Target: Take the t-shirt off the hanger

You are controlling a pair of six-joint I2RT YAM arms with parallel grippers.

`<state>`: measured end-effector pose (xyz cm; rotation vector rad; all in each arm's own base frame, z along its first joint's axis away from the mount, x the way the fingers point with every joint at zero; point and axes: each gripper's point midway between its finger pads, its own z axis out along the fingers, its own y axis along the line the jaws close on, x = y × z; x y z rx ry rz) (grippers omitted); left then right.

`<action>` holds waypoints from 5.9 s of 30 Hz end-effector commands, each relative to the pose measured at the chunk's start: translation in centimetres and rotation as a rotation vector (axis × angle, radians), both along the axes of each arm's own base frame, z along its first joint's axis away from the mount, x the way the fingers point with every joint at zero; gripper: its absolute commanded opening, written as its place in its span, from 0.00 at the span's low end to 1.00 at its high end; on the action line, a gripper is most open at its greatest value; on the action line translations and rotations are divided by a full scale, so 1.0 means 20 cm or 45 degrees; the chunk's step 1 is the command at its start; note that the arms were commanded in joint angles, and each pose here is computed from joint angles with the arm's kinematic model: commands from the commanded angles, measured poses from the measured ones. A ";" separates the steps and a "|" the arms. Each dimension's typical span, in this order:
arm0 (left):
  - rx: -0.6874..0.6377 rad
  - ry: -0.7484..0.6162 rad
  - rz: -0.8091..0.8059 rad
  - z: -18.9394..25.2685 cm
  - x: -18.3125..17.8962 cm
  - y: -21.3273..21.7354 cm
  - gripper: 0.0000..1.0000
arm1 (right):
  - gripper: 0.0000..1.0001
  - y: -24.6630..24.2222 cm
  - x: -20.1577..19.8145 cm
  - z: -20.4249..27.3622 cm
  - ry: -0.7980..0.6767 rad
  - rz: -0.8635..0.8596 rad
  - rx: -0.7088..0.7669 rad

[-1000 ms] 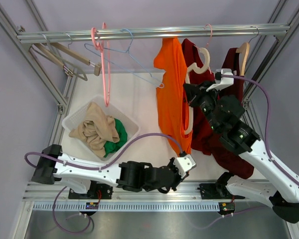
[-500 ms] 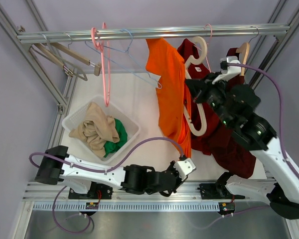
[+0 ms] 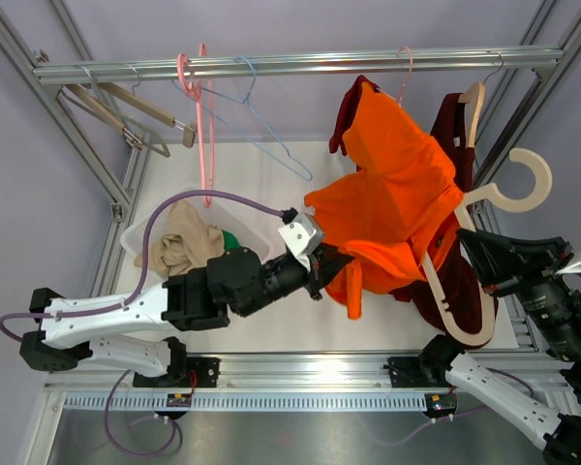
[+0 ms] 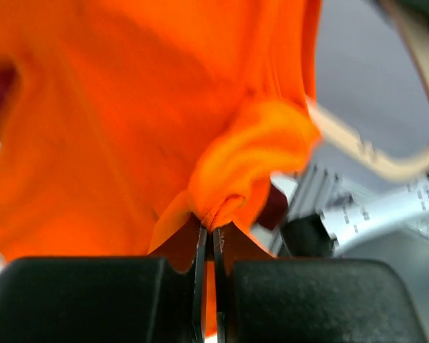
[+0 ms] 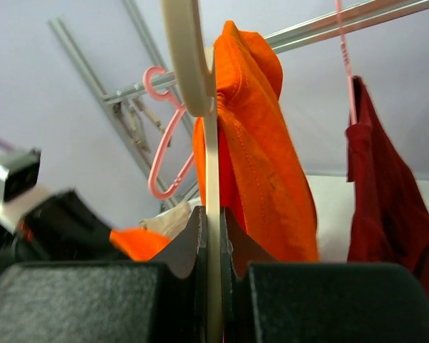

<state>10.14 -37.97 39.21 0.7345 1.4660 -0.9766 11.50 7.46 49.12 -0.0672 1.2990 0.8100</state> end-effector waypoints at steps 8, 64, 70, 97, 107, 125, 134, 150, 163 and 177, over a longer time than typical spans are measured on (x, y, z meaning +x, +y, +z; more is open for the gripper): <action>-0.316 -0.168 0.010 0.31 0.32 -0.15 0.15 | 0.00 0.11 -0.38 0.06 -0.106 0.476 0.050; -0.224 -0.512 1.162 0.48 0.48 1.53 0.00 | 0.00 0.26 -0.23 0.05 -0.034 0.494 -0.182; -0.233 -0.318 1.250 0.22 0.49 1.59 0.00 | 0.00 0.35 0.01 0.01 0.029 0.355 -0.290; -0.159 0.225 1.796 -0.82 0.63 1.71 0.00 | 0.00 0.71 1.01 0.00 -0.014 -0.041 -0.767; -0.238 0.396 1.738 -0.89 0.84 1.68 0.14 | 0.00 0.98 1.30 -0.04 0.050 0.015 -0.722; -0.458 0.459 1.669 -0.74 0.68 1.78 0.99 | 0.00 1.23 1.69 -0.28 0.232 -0.030 -0.606; -0.337 0.381 1.424 -0.46 0.52 1.72 0.99 | 0.00 1.22 1.67 -0.37 0.233 -0.018 -0.636; -0.243 0.165 0.877 -0.19 0.28 1.49 0.99 | 0.76 0.98 1.33 -0.18 0.204 -0.014 -0.580; -0.138 0.113 0.406 -0.39 0.05 1.26 0.99 | 0.60 0.27 1.17 -0.09 0.278 -0.435 -0.530; -0.198 0.116 0.206 -0.48 -0.06 1.17 0.99 | 0.48 0.09 1.47 -0.24 0.463 -0.562 -0.653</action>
